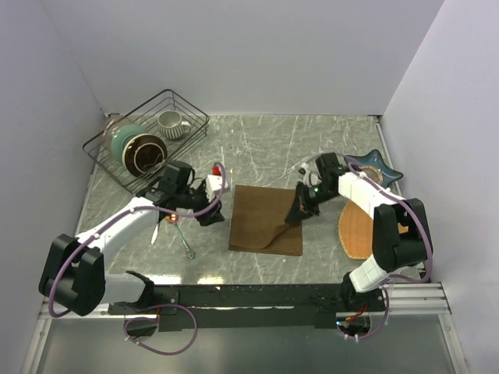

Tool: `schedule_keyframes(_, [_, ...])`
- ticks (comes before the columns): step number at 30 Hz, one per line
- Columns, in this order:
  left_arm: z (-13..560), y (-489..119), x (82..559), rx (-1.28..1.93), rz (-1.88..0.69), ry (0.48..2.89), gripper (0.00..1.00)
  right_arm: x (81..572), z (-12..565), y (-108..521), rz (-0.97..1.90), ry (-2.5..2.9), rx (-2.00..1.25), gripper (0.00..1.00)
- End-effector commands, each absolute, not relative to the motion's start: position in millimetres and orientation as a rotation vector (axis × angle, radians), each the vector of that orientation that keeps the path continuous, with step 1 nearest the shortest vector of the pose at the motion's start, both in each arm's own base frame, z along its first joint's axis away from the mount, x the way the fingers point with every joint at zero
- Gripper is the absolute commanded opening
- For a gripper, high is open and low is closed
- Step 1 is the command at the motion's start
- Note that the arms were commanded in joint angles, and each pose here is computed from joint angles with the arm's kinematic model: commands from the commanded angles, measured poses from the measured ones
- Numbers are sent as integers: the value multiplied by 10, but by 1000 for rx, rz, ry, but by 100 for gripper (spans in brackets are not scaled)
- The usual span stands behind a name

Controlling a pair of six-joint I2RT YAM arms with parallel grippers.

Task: Fold the napkin into a case and place the utensils inside
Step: Pick up the top corner of the square-folded napkin from the folded napkin, then fold the top corner of the square-folded napkin into a folded napkin.

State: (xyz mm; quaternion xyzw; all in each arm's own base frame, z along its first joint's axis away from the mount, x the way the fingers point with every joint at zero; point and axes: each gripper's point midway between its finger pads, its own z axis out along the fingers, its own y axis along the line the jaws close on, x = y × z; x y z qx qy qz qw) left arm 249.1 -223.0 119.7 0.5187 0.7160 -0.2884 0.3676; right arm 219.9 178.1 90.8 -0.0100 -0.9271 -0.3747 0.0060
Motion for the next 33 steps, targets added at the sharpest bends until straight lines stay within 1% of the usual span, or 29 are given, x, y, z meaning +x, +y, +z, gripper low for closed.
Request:
schedule_keyframes(1, [1547,-2238,2747,1163,-831,1837,69,2575,1240,2214,-1406,-2911,124,0])
schedule_keyframes(5, [1613,-2147,2874,1078,-847,1885,70,2761,1214,2466,-1437,-2891,157,0])
schedule_keyframes(8, [1629,-2043,2939,1041,-828,1908,70,2941,1168,2634,-1475,-2872,115,0])
schedule_keyframes(18, [1566,-1864,2905,998,-799,1958,71,3440,1058,2943,-1529,-2886,49,0])
schedule_keyframes(33, [1500,-1816,2956,983,-794,1983,71,3660,812,3013,-1507,-2849,-80,0])
